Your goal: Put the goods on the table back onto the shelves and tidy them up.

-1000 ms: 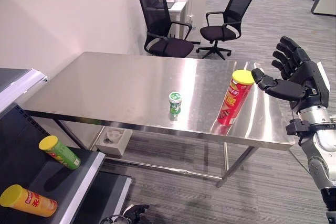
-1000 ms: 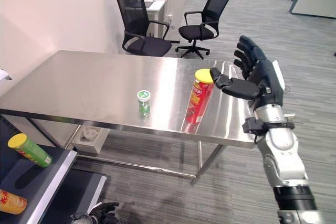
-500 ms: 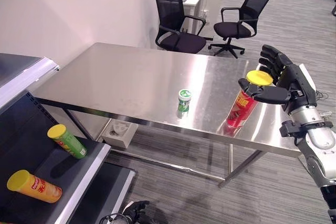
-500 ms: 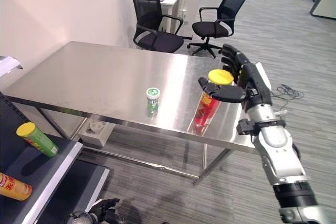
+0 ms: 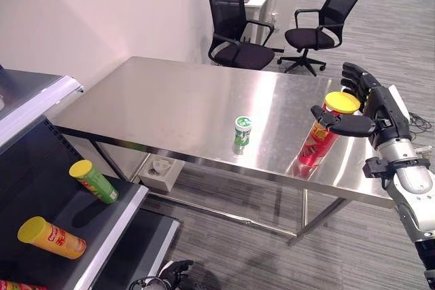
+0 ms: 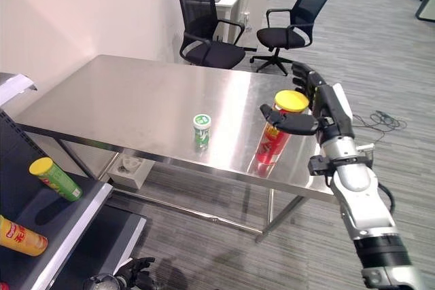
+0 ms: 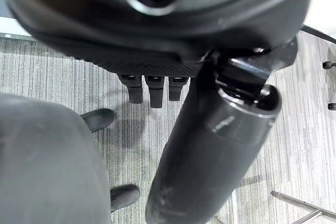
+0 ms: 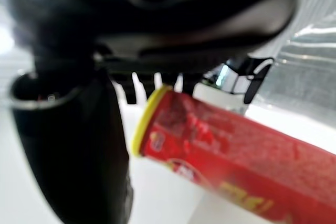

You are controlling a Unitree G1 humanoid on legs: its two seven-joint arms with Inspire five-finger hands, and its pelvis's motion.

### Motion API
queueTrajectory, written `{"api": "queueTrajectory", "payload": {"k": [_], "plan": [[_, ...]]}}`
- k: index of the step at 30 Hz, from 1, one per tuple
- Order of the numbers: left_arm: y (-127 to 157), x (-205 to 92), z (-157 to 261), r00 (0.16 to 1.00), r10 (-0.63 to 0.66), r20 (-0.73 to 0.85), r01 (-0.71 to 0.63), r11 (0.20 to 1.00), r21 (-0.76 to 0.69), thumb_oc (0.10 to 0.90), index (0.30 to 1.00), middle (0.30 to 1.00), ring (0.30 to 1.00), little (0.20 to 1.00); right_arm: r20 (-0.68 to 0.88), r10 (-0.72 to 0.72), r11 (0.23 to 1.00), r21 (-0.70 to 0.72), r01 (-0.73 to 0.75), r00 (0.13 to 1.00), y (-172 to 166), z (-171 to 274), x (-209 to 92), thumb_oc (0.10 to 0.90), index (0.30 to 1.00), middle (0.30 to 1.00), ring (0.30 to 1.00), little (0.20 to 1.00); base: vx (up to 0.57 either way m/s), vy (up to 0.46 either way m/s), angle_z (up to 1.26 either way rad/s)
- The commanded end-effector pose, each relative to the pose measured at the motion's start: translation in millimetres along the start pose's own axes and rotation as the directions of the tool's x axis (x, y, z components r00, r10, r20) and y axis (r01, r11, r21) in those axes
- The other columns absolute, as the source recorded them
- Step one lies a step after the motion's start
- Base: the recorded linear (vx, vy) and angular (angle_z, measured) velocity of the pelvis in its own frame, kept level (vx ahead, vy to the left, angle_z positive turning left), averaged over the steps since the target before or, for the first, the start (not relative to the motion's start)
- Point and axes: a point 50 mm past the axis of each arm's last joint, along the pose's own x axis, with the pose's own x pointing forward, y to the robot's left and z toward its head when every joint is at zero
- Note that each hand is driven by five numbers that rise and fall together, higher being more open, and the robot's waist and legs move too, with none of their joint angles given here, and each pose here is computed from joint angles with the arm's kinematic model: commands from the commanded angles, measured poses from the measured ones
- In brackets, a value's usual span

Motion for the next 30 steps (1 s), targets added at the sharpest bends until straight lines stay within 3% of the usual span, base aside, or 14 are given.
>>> {"api": "queueTrajectory", "payload": {"k": [1,16,17,18,20,21,30], "plan": [[4.0,-8.0,-35.5,0.994,0.002,-0.109,0.008,0.995,0.098,0.800,0.900,0.900,0.900,0.900,0.199,-0.172,0.983,0.098,0.155,0.965,-17.5,35.1,22.4,0.800,0.900,0.900,0.900,0.900,0.00,0.000,0.00],[6.3,-10.1,-41.5,0.992,0.021,-0.122,-0.014,0.998,0.058,0.800,0.900,0.900,0.900,0.900,0.080,-0.186,0.954,0.253,0.160,0.979,4.6,6.2,31.0,0.800,0.900,0.900,0.900,0.900,0.01,0.000,0.02],[6.3,-10.1,-41.4,0.992,0.021,-0.122,-0.014,0.998,0.058,0.800,0.900,0.900,0.900,0.900,0.080,-0.184,0.953,0.259,0.158,0.980,4.7,6.3,31.5,0.758,0.836,0.836,0.836,0.836,0.00,0.000,0.00],[6.5,-10.2,-41.9,0.992,0.021,-0.123,-0.014,0.998,0.057,0.800,0.900,0.900,0.900,0.900,0.079,-0.181,0.951,0.269,0.154,0.980,5.4,6.0,31.8,0.582,0.573,0.573,0.573,0.573,0.00,0.000,0.00],[6.5,-10.3,-42.2,0.992,0.022,-0.124,-0.015,0.998,0.056,0.800,0.900,0.900,0.900,0.900,0.077,-0.180,0.949,0.278,0.152,0.981,6.3,5.3,31.6,0.543,0.514,0.514,0.514,0.514,0.00,0.000,0.00],[6.5,-10.5,-43.1,0.992,0.023,-0.127,-0.016,0.998,0.054,0.800,0.900,0.900,0.900,0.900,0.073,-0.176,0.946,0.289,0.148,0.982,7.8,4.2,31.4,0.400,0.300,0.300,0.300,0.300,0.00,0.000,0.00],[7.9,-11.3,-44.8,0.991,0.030,-0.130,-0.024,0.999,0.045,0.800,0.900,0.900,0.900,0.900,0.050,-0.190,0.945,0.279,0.169,0.981,9.5,-1.8,28.4,0.400,0.300,0.300,0.300,0.300,0.00,0.000,0.00]]}}
